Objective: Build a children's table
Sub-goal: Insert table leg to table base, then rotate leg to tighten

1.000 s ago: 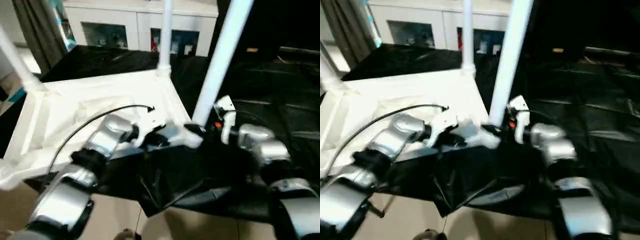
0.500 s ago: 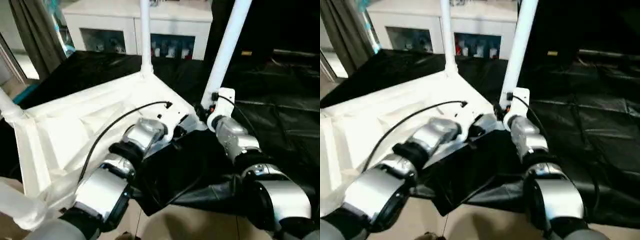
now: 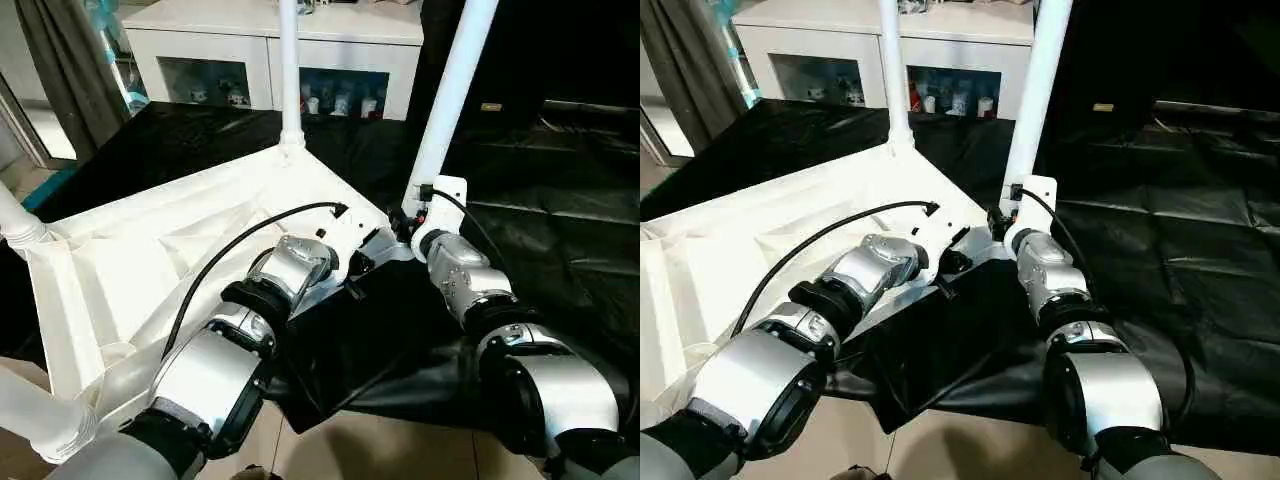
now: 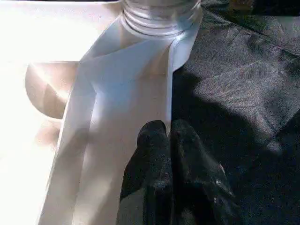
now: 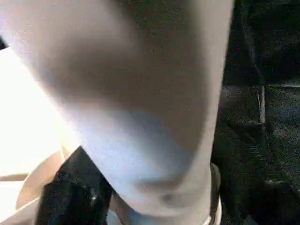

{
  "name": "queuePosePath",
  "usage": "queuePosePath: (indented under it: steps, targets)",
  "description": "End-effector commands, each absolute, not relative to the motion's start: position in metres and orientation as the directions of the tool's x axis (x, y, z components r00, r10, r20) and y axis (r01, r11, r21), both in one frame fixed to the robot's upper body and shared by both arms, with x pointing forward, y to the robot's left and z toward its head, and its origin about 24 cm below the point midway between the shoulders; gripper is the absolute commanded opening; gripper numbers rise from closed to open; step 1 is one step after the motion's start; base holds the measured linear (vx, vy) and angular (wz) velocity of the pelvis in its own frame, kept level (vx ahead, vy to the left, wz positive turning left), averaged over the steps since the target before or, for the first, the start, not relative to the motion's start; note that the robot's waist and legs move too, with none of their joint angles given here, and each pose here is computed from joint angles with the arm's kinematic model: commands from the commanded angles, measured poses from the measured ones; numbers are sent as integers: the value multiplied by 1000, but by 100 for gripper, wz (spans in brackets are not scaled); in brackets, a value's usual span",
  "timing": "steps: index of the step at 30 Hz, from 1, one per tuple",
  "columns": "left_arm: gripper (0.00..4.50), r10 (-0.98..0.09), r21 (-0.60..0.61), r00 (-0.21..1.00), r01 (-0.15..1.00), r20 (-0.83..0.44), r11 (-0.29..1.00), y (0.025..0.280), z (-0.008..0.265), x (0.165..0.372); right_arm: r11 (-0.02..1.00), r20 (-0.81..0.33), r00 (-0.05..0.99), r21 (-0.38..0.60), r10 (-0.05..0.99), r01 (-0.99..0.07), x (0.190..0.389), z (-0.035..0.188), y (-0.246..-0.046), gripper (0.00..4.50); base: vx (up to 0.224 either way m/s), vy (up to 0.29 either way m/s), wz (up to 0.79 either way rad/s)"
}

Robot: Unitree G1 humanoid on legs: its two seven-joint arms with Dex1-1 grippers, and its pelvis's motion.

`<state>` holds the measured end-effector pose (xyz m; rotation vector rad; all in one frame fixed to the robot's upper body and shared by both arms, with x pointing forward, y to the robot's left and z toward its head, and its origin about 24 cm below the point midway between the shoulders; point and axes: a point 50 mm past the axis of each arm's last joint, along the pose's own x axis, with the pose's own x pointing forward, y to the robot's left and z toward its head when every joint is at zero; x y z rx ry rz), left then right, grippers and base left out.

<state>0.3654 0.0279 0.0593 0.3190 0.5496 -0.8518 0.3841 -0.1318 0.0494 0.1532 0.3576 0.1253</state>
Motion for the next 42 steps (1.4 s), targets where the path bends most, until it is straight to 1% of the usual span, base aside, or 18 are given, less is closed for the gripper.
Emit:
queuePosePath:
  steps: [1, 4, 6, 10, 11, 12, 15, 17, 19, 21, 23, 25, 26, 31, 34, 35, 40, 42]
  targets:
    - [0, -614, 92, 579, 763, -536, 640, 30, 72, 373, 977, -443, 878, 179, 182, -112, 370, 22, -128, 354, 0, 0, 0]
    - [0, -629, 89, 571, 773, -528, 628, 30, 72, 373, 976, -413, 890, 166, 196, -138, 373, 28, -128, 363, 0, 0, 0]
    - [0, -660, 82, 549, 796, -513, 599, 32, 74, 372, 967, -357, 901, 155, 246, -203, 376, 37, -129, 396, 0, 0, 0]
    - [0, -687, 78, 520, 822, -507, 565, 36, 73, 371, 946, -319, 892, 146, 321, -288, 377, 43, -131, 419, 0, 0, 0]
    - [0, -713, 91, 489, 850, -503, 519, 40, 73, 370, 924, -304, 873, 112, 381, -364, 376, 45, -136, 430, 0, 0, 0]
    - [0, -713, 91, 487, 851, -503, 517, 40, 73, 370, 924, -304, 872, 111, 383, -367, 376, 46, -136, 445, 0, 0, 0]
    - [0, -736, 116, 459, 876, -498, 468, 47, 74, 369, 878, -292, 835, 34, 465, -477, 372, 49, -145, 449, 0, 0, 0]
    - [0, -755, 111, 423, 896, -501, 429, 52, 75, 367, 840, -284, 805, 4, 520, -542, 367, 50, -153, 449, 0, 0, 0]
    - [0, -807, 105, 326, 942, -493, 317, 56, 75, 360, 797, -263, 772, -15, 579, -603, 361, 56, -165, 449, 0, 0, 0]
    - [0, -817, 92, 292, 954, -497, 285, 58, 75, 358, 785, -258, 762, -24, 594, -620, 359, 58, -169, 449, 0, 0, 0]
    - [0, -848, 83, 195, 981, -492, 178, 64, 74, 349, 733, -233, 722, -52, 651, -678, 351, 67, -179, 449, 0, 0, 0]
    - [0, -851, 69, 169, 985, -498, 156, 68, 73, 347, 710, -227, 700, -49, 677, -703, 346, 70, -183, 449, 0, 0, 0]
    - [0, -856, 68, 145, 989, -496, 128, 72, 74, 345, 665, -238, 658, -59, 715, -744, 339, 74, -187, 449, 0, 0, 0]
    - [0, -849, 58, 103, 995, -519, 85, 84, 73, 341, 571, -304, 558, -51, 773, -819, 321, 71, -195, 449, 0, 0, 0]
    - [0, -848, 55, 96, 995, -521, 79, 87, 74, 340, 549, -332, 531, -43, 780, -835, 316, 67, -197, 449, 0, 0, 0]
    - [0, -848, 54, 94, 996, -522, 77, 87, 74, 339, 544, -340, 523, -41, 782, -838, 315, 66, -197, 432, 0, 0, 0]
    - [0, -846, 50, 86, 996, -526, 70, 88, 74, 338, 544, -343, 518, -25, 783, -839, 316, 64, -189, 411, 0, 0, 0]
    - [0, -846, 50, 84, 996, -527, 69, 88, 74, 338, 544, -339, 519, -22, 785, -839, 316, 65, -188, 379, 0, 0, 0]
